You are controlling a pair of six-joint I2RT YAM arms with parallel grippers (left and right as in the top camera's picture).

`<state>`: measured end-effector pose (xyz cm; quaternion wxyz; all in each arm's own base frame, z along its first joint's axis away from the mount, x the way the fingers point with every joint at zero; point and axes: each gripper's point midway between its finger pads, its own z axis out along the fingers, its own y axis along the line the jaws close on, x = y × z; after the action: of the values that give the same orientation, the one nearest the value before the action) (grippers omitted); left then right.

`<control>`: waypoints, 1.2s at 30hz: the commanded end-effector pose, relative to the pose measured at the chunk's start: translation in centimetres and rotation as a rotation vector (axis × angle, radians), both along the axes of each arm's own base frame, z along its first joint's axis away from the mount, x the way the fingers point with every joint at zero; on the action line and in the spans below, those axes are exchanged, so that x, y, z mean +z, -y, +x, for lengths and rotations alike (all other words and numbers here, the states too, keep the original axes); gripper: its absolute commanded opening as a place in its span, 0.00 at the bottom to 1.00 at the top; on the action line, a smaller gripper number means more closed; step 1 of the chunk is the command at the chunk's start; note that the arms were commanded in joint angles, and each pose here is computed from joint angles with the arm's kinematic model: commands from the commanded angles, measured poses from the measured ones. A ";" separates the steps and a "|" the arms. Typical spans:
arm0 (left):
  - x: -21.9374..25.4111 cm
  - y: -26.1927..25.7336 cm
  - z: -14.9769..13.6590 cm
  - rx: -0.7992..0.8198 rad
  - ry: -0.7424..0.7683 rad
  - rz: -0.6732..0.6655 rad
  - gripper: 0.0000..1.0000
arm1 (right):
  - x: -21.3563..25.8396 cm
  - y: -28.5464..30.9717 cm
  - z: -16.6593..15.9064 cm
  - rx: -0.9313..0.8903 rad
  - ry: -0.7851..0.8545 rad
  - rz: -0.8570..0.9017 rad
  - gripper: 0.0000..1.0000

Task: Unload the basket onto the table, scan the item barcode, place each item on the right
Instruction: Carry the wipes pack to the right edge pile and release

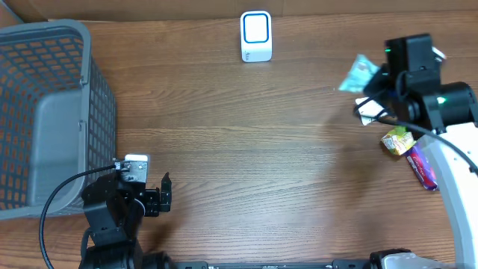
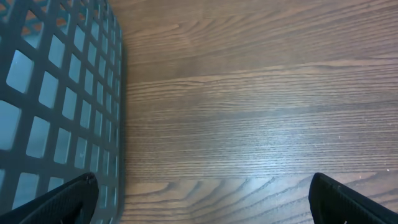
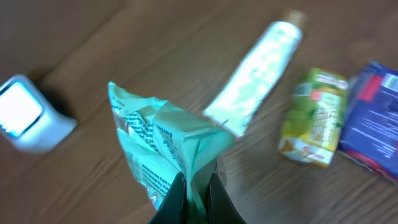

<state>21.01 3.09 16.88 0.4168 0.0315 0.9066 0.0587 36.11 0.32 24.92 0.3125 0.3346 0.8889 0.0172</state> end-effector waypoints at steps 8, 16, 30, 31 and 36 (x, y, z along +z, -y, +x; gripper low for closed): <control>0.2 -0.2 0.0 -0.004 0.004 0.018 1.00 | -9.3 8.9 -0.1 -0.376 -0.014 0.111 0.04; 0.2 -0.2 0.0 -0.004 0.004 0.018 0.99 | -10.3 9.5 -0.1 -0.379 -0.037 0.177 0.67; 0.2 -0.2 0.0 -0.004 0.004 0.018 1.00 | 5.4 1.5 -2.9 0.248 0.153 0.197 0.91; 0.2 -0.2 0.0 -0.004 0.004 0.018 0.99 | 6.3 0.5 -4.1 0.288 0.152 0.211 0.95; 0.2 -0.2 0.0 -0.004 0.004 0.018 1.00 | 7.6 -1.5 -9.5 0.329 0.108 0.241 1.00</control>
<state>21.01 3.08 16.89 0.4170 0.0316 0.9065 0.0586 28.33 0.21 31.39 0.3060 0.2684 0.8971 0.1718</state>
